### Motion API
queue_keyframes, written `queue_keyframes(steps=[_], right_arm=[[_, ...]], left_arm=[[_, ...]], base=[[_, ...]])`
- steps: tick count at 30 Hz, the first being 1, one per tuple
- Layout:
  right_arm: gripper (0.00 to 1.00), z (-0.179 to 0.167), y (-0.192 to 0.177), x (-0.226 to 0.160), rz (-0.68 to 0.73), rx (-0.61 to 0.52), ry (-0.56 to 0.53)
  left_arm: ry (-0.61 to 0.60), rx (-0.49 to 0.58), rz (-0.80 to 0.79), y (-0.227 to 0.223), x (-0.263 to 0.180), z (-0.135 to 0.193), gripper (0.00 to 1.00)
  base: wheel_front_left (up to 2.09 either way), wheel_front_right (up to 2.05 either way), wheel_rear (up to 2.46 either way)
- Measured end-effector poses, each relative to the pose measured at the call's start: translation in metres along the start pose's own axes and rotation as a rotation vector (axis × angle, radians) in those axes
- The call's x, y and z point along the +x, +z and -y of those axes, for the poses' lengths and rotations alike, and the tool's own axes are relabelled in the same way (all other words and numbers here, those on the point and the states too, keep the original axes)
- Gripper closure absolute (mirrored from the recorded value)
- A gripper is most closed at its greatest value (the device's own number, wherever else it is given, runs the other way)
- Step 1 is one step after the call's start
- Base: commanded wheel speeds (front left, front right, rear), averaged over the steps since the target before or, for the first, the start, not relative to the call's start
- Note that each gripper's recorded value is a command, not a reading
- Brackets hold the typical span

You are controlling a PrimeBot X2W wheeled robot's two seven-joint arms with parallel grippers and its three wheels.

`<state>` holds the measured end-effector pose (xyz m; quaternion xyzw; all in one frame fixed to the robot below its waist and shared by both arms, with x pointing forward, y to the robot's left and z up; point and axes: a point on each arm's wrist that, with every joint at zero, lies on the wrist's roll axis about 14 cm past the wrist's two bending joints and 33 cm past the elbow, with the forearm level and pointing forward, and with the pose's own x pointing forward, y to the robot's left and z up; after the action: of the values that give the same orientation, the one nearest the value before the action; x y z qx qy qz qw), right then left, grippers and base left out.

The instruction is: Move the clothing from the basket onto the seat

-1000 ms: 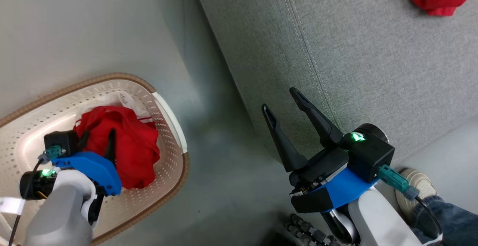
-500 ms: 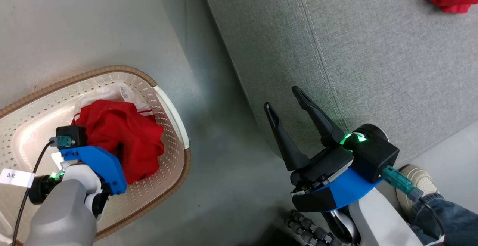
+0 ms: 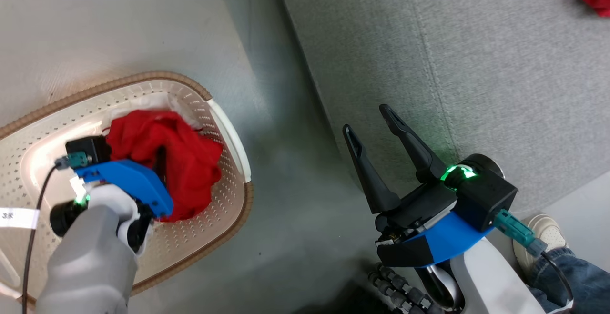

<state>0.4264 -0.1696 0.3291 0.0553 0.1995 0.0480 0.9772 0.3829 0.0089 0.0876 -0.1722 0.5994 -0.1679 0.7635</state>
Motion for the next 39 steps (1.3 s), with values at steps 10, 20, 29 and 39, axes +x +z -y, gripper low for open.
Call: queue_keyframes(steps=[10, 20, 29, 39], right_arm=[[0.00, -0.005, -0.010, 0.006, -0.029, -0.001, 0.019], [0.00, -0.007, -0.008, 0.007, -0.028, 0.000, 0.020], [0.00, -0.010, -0.006, 0.006, -0.024, 0.000, 0.030], [0.00, -0.028, 0.014, 0.013, 0.035, 0.004, 0.094]], left_arm=[[0.011, -0.018, 0.036, 0.017, 0.009, 0.000, 0.00], [0.002, 0.040, -0.003, 0.011, 0.009, 0.002, 1.00], [-0.004, 0.052, 0.023, 0.019, 0.006, 0.003, 1.00], [-0.051, 0.098, 0.138, 0.040, -0.013, 0.018, 1.00]], base=[[0.00, 0.00, 0.00], [0.00, 0.00, 0.00], [0.00, 0.00, 0.00], [0.00, 0.00, 0.00]])
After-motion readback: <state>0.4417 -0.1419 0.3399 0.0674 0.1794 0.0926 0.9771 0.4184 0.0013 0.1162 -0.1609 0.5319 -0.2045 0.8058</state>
